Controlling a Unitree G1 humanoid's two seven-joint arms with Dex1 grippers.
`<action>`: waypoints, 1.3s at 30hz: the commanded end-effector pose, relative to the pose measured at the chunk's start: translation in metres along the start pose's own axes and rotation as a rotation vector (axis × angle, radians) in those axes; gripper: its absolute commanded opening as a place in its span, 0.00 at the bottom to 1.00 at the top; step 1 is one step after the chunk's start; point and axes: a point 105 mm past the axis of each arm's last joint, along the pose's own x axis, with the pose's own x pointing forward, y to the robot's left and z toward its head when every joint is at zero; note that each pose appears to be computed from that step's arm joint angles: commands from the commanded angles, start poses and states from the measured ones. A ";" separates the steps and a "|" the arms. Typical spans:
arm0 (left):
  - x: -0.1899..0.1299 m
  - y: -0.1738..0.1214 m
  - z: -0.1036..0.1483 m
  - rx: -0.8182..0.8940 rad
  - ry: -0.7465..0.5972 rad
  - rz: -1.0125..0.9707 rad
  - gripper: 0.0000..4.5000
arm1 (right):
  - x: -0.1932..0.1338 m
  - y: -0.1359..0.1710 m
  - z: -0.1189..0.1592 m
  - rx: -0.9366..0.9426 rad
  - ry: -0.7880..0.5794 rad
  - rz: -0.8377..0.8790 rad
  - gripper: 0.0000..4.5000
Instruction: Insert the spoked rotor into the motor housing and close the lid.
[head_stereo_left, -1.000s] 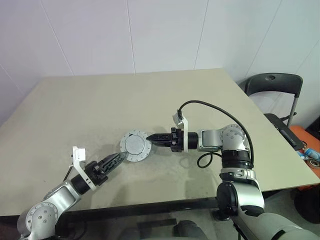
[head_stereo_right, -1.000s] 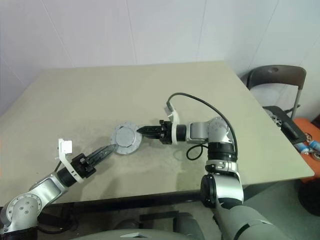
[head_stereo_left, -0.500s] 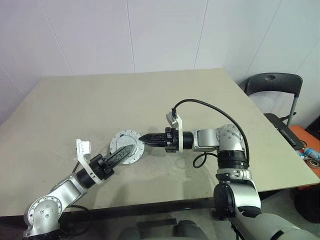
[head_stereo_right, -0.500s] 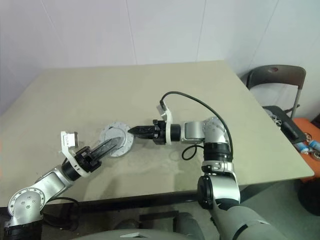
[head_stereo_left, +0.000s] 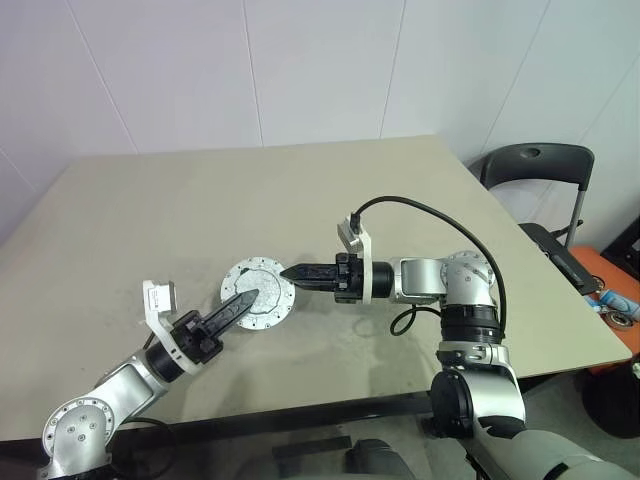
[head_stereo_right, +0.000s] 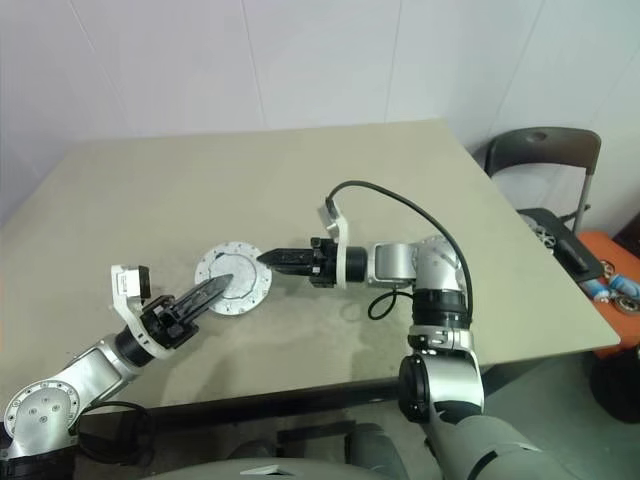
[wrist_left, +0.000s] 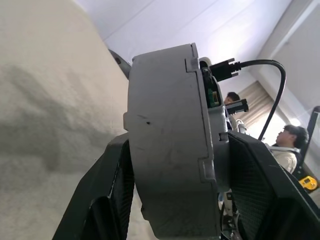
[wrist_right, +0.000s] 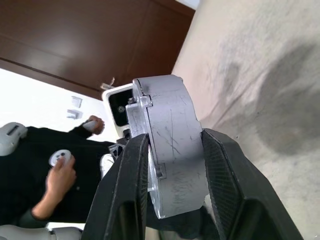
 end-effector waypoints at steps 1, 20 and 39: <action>0.004 -0.004 0.003 0.050 0.009 0.003 0.47 | 0.005 0.008 -0.002 -0.054 0.023 0.005 0.56; 0.002 0.028 0.060 0.137 -0.236 0.379 0.47 | -0.027 -0.028 0.036 -0.625 0.066 -0.384 1.00; -0.014 0.069 0.103 -0.189 -0.636 0.682 0.47 | -0.017 -0.018 0.026 -1.025 0.139 -0.277 1.00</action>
